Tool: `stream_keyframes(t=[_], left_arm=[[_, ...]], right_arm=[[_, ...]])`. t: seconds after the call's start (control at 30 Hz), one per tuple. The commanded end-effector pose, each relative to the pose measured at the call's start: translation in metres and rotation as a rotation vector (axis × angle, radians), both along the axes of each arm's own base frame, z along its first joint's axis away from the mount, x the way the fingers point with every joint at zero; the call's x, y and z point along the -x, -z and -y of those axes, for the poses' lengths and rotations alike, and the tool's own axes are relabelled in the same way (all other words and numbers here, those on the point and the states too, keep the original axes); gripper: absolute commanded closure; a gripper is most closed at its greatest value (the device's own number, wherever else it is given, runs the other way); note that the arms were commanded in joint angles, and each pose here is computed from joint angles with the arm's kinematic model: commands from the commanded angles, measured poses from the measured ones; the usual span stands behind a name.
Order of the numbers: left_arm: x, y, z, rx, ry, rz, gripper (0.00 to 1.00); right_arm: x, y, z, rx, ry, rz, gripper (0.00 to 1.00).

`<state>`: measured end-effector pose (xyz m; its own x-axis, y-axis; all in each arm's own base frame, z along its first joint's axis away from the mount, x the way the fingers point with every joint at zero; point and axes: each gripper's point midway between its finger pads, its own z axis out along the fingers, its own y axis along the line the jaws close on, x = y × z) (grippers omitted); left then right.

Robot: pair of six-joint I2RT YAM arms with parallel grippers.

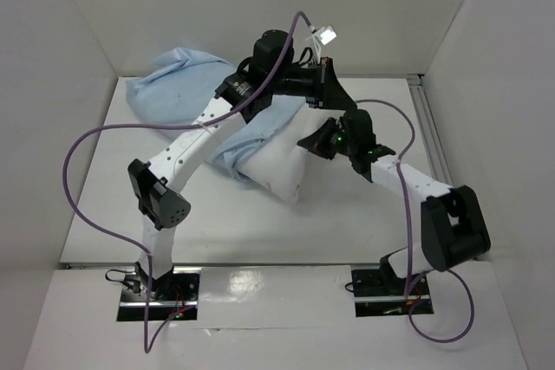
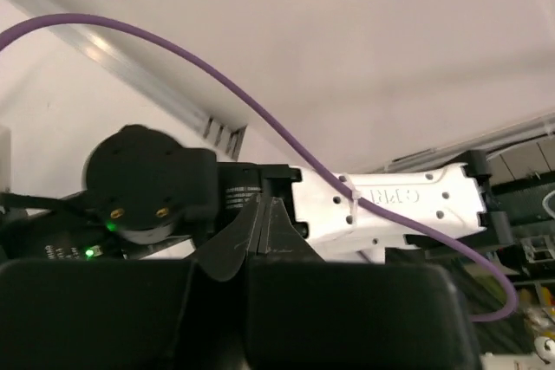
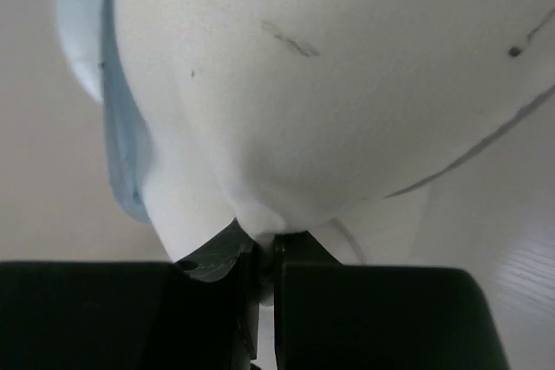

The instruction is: Put the pillow into the pillowcase

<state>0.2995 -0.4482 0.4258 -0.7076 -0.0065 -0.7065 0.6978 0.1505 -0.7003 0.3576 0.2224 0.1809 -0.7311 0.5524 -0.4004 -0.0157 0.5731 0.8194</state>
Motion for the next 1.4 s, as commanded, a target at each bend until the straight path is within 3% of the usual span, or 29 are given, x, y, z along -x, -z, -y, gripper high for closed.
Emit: stream_keyframes(t=[0.0,0.1,0.13,0.17,0.23,0.27,0.33,0.37,0.4,0.57,0.7,0.93,1.13,1.23,1.27,1.37], left_arm=[[-0.016,0.037,-0.006,-0.067,0.006,-0.108,1.0],[-0.029,0.062,-0.055,-0.298,-0.223,-0.01,0.99],[-0.05,0.072,-0.079,-0.402,-0.413,0.046,0.85],[-0.054,0.105,-0.101,-0.516,-0.494,0.038,0.72],[-0.054,0.099,-0.15,-0.62,-0.742,0.129,0.52],[-0.048,0.128,-0.167,-0.718,-0.79,0.123,0.32],[-0.04,0.133,-0.206,-0.787,-0.949,0.149,0.18],[-0.031,0.165,-0.219,-0.862,-0.955,0.116,0.1],[-0.024,0.176,-0.223,-0.869,-0.964,0.083,0.1],[0.0,0.232,-0.248,-0.925,-1.011,-0.006,0.14],[0.0,0.251,-0.263,-0.966,-1.067,-0.026,0.17],[-0.019,0.277,-0.289,-0.985,-1.12,-0.081,0.29],[-0.044,0.284,-0.277,-0.879,-1.044,-0.105,0.34],[-0.047,0.278,-0.267,-0.852,-0.978,-0.104,0.53],[-0.045,0.279,-0.263,-0.85,-0.945,-0.1,0.72],[-0.037,0.267,-0.247,-0.784,-0.856,-0.106,1.0]], right_arm=[[-0.017,0.021,-0.006,-0.078,0.08,-0.024,1.0],[-0.013,0.019,-0.002,-0.063,0.085,-0.03,1.0],[-0.014,0.018,0.002,-0.053,0.088,-0.019,1.0],[-0.013,0.018,0.002,-0.044,0.084,-0.012,1.0],[-0.013,0.02,0.005,-0.038,0.078,-0.02,1.0],[-0.013,0.019,0.005,-0.037,0.078,-0.023,1.0],[-0.012,0.018,0.004,-0.022,0.059,-0.018,1.0],[-0.014,0.015,0.006,-0.025,0.06,-0.021,1.0],[-0.014,0.014,0.006,-0.016,0.055,-0.015,1.0],[-0.018,0.008,0.005,0.016,0.038,-0.002,1.0],[-0.021,0.012,0.005,0.037,0.029,-0.011,1.0],[-0.021,0.015,0.005,0.034,0.033,-0.025,1.0],[-0.024,0.017,0.005,0.041,0.041,-0.032,1.0],[-0.025,0.013,0.005,0.038,0.041,-0.024,1.0],[-0.026,0.017,0.005,0.041,0.041,-0.032,1.0],[-0.028,0.019,0.004,0.033,0.046,-0.039,1.0]])
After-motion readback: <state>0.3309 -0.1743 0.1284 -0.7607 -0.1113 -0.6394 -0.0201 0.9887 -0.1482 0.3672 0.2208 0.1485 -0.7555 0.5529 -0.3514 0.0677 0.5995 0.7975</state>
